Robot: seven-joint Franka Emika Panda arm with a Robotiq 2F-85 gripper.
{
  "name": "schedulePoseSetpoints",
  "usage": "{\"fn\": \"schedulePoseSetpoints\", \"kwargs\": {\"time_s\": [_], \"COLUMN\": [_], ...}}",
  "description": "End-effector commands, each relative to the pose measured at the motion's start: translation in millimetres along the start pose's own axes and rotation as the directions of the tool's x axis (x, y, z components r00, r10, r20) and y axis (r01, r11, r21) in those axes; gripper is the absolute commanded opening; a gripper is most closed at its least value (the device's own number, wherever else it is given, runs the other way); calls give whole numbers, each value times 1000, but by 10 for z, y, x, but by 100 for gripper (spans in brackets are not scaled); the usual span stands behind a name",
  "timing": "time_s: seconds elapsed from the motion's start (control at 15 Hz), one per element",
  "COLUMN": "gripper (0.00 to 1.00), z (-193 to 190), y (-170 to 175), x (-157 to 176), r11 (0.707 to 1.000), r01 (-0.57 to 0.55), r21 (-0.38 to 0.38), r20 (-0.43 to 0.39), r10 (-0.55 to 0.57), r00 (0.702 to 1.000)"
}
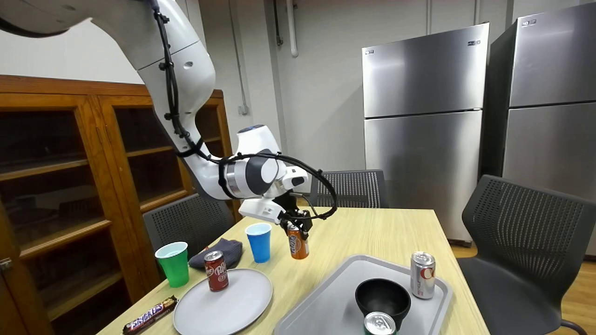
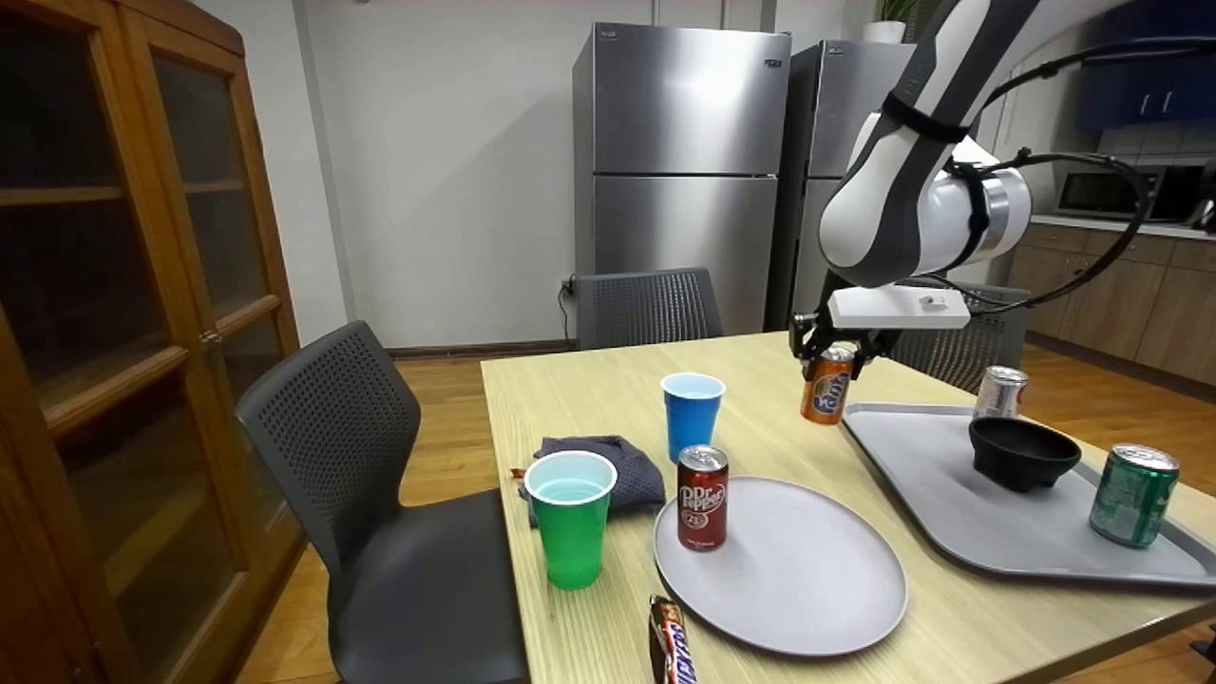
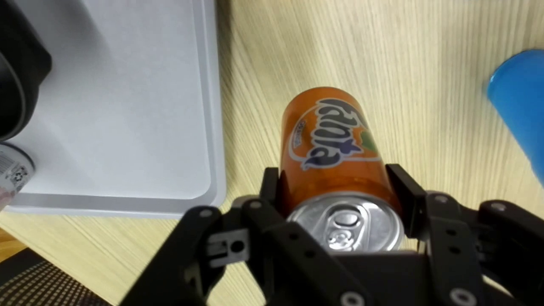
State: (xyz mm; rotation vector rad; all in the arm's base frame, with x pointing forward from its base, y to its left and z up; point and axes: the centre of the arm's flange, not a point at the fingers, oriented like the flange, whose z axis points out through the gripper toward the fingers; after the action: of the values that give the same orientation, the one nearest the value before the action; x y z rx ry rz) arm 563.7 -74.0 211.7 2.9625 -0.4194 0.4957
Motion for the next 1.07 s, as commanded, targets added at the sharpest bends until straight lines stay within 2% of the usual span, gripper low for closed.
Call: {"fn": "schedulePoseSetpoints", "kwargs": {"time_s": [0.0,1.0], "gripper": [38,38], "z": [-277,-317], "y": [-157,-877], "x": [-198,-765], "r11": [996,952], "r01": [82,294], "r21": [28,80], "r20": [-10,44], "r10": [-81,-298], "r00": [997,953]}}
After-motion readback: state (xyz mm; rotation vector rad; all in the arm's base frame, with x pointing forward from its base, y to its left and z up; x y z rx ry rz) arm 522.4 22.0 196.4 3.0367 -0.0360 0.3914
